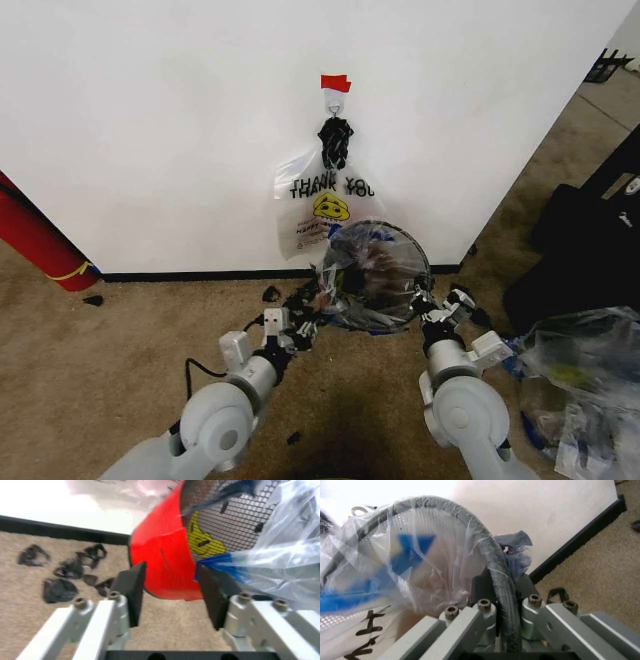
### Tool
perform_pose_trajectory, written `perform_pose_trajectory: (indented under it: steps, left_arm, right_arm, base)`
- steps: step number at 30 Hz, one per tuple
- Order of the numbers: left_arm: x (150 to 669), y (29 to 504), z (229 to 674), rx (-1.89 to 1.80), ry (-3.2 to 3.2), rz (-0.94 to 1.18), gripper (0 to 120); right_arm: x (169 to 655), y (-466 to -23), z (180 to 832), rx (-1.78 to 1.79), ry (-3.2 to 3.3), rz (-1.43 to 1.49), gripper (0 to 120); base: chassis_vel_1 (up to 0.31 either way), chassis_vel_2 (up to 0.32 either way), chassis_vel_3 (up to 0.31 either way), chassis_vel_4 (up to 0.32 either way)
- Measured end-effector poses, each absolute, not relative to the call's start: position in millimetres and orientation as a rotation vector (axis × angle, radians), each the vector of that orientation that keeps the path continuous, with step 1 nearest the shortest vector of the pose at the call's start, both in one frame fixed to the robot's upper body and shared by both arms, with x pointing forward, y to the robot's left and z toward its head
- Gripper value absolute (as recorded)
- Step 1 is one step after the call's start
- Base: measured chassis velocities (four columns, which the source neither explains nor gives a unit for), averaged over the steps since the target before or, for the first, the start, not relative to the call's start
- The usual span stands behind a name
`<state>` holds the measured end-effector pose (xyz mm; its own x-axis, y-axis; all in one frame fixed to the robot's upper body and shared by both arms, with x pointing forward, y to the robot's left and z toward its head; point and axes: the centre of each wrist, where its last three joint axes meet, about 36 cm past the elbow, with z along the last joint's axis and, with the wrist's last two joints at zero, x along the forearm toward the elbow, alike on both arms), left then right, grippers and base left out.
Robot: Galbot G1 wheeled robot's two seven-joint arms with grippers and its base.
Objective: Pick up the garbage bag from the wall and place it over the trash bin.
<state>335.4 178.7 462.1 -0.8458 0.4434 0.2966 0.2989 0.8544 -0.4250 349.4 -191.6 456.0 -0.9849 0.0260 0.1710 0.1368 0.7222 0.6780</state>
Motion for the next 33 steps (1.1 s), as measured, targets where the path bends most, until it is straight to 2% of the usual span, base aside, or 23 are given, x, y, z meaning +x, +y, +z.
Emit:
perform_pose_trajectory:
  steps: [5, 7, 14, 22, 24, 27, 33]
  left_arm:
    - [315, 193, 466, -0.536, -2.68, 0.433, 67]
    - [313, 194, 467, -0.535, -2.682, 0.428, 69]
    - [302, 195, 474, -0.539, -2.706, 0.455, 98]
    - [281, 202, 468, -0.82, -2.675, 0.484, 100]
    - [280, 203, 461, -0.877, -2.709, 0.344, 100]
    - [284, 205, 458, -0.888, -2.748, 0.262, 100]
    - [297, 202, 487, -0.804, -2.839, 0.507, 100]
  right_arm:
    - [354, -196, 457, -0.133, -2.774, -1.109, 1]
    - [355, -196, 457, -0.133, -2.773, -1.11, 1]
    - [355, -194, 456, -0.132, -2.765, -1.119, 1]
    - [354, -196, 454, -0.139, -2.769, -1.109, 1]
    - [354, -195, 454, -0.14, -2.773, -1.106, 1]
    - [353, -194, 455, -0.138, -2.774, -1.11, 1]
    - [351, -196, 455, -0.142, -2.781, -1.101, 1]
  base:
    - [0.0, 0.0, 0.0, 0.0]
    - [0.0, 0.0, 0.0, 0.0]
    - [0.0, 0.0, 0.0, 0.0]
    - [0.0, 0.0, 0.0, 0.0]
    - [0.0, 0.0, 0.0, 0.0]
    - [0.0, 0.0, 0.0, 0.0]
    - [0.0, 0.0, 0.0, 0.0]
